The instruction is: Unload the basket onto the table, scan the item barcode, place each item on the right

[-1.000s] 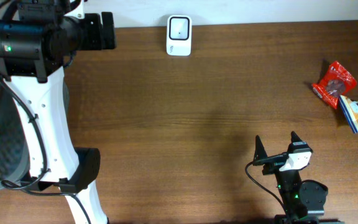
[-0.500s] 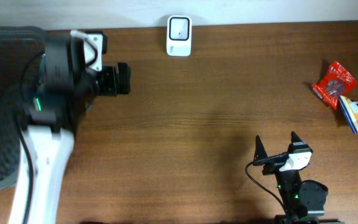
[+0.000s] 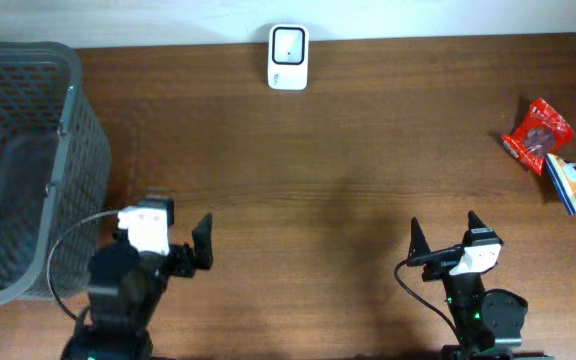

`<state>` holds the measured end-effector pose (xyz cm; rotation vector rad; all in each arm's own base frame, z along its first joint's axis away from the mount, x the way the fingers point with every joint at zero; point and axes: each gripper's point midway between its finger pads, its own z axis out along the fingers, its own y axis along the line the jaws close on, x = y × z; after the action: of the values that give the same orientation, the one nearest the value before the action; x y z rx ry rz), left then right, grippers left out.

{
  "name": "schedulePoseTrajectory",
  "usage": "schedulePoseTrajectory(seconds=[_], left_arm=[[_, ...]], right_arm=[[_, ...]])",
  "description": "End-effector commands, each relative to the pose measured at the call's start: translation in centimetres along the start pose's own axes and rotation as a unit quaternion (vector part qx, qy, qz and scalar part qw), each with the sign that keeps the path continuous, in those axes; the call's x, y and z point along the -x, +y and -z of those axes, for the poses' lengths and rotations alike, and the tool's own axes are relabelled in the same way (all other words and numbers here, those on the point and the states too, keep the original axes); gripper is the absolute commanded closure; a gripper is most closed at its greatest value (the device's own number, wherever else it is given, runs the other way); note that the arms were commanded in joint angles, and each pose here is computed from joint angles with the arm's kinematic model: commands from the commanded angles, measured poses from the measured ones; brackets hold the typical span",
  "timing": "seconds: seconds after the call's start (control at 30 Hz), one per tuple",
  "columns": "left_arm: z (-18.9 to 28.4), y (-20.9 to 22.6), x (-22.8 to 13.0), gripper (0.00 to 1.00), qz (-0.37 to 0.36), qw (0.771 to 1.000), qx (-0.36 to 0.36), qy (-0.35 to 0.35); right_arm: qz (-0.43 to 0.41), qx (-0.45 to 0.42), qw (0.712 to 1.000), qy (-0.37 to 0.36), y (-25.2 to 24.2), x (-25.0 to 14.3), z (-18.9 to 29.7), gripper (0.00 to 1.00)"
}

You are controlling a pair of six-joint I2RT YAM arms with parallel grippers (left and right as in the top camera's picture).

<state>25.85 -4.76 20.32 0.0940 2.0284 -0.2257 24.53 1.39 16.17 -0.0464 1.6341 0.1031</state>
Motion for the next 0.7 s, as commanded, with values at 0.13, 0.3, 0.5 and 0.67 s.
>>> schedulePoseTrajectory(seconds=[0.13,0.3,0.5,0.67], left_arm=[[0.9,-0.1,-1.2,0.01,-0.021,0.988,-0.017,-0.155],[0.7,0.0,-1.9,0.01,-0.027,0.976,-0.021,-0.215],[0.8,1.7,-2.3,0.01,-0.022,0.970,0.011,-0.243],[-0.3,2.8,-4.6,0.01,-0.011,0.981,0.032,-0.192]], right_arm=[[-0.005,0.003,1.000,0.002,0.1,-0.3,0.0,0.01],[-0.005,0.003,1.000,0.002,0.1,-0.3,0.0,0.02],[-0.005,0.003,1.000,0.002,0.1,-0.3,0.0,0.02],[-0.005,0.003,1.000,0.002,0.1,-0.3,0.0,0.01]])
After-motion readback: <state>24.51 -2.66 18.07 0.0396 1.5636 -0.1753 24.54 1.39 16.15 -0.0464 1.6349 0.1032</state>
